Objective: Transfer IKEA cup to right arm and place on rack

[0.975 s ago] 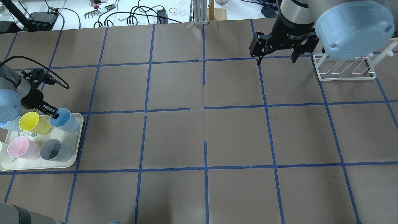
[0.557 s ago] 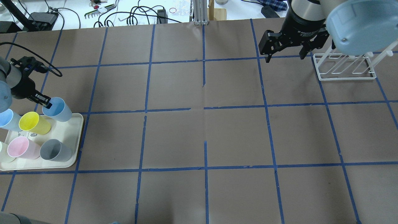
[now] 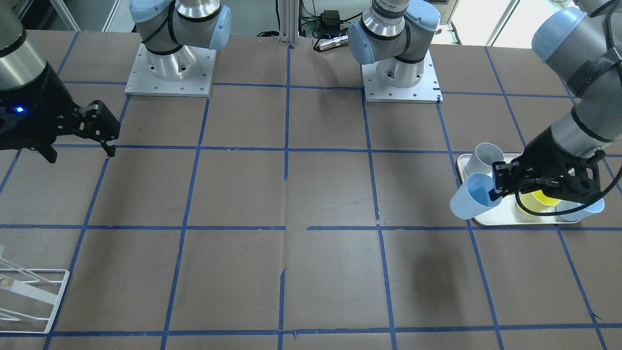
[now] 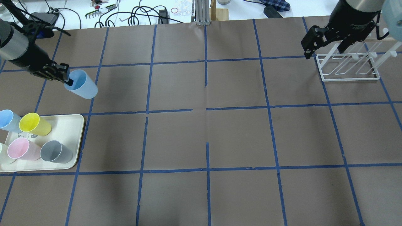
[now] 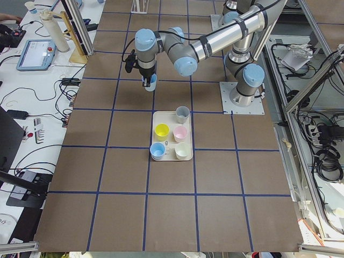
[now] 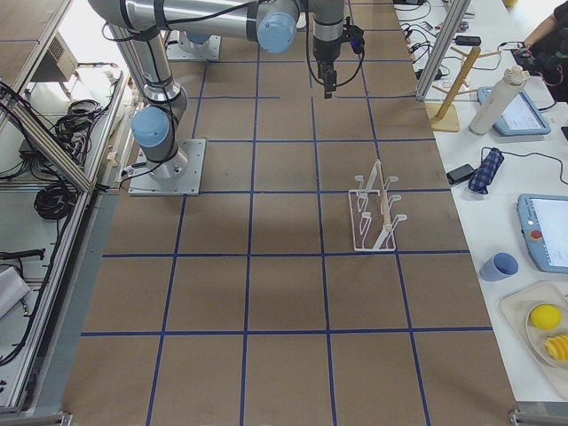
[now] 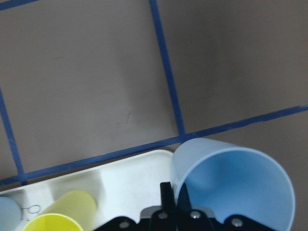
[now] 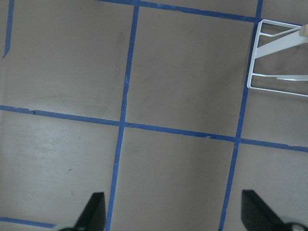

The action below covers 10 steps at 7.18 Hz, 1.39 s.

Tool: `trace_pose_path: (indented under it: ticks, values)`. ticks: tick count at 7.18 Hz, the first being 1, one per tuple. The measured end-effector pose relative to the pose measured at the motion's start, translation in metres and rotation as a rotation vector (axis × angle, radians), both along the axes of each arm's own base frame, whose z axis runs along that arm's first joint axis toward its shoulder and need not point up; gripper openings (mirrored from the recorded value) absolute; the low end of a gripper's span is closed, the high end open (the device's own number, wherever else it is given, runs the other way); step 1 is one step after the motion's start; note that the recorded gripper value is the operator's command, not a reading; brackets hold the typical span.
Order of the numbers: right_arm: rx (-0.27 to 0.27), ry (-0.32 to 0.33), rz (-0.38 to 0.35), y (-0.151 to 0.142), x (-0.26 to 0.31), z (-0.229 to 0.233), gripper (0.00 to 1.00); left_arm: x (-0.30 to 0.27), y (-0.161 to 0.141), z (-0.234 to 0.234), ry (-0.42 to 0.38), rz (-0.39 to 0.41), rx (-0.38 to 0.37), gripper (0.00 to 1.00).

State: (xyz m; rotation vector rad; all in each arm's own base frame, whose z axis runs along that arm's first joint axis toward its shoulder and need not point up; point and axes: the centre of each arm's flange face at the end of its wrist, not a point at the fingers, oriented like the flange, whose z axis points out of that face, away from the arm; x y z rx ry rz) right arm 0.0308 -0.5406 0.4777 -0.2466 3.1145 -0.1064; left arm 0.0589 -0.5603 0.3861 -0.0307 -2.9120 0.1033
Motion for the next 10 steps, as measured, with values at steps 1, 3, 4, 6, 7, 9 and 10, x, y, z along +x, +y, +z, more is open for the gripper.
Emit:
trace_pose_path:
  ticks: [1, 3, 4, 6, 7, 9, 10]
  values:
    - [0.012, -0.045, 0.014, 0.0, -0.031, -0.005, 1.0, -0.038, 0.003, 0.011, 0.146, 0.116, 0.018, 0.0]
    - [0.049, -0.215, -0.002, 0.006, -0.082, -0.017, 1.0, -0.103, 0.012, 0.024, 0.406, 0.313, 0.102, 0.0]
    - [0.078, -0.315, -0.032, 0.011, -0.1, -0.025, 1.0, -0.134, 0.018, 0.033, 0.507, 0.381, 0.155, 0.0]
    - [0.199, -0.535, -0.127, 0.03, -0.113, -0.04, 1.0, -0.179, 0.031, 0.036, 0.726, 0.457, 0.275, 0.0]
    - [0.266, -0.643, -0.179, 0.039, -0.11, -0.044, 1.0, -0.193, 0.039, 0.027, 0.851, 0.474, 0.337, 0.0]
    - [0.366, -0.844, -0.302, 0.053, -0.106, -0.045, 1.0, -0.208, 0.062, 0.005, 1.066, 0.501, 0.434, 0.0]
    - [0.393, -0.934, -0.369, 0.056, -0.105, -0.043, 1.0, -0.212, 0.071, -0.001, 1.168, 0.512, 0.466, 0.0]
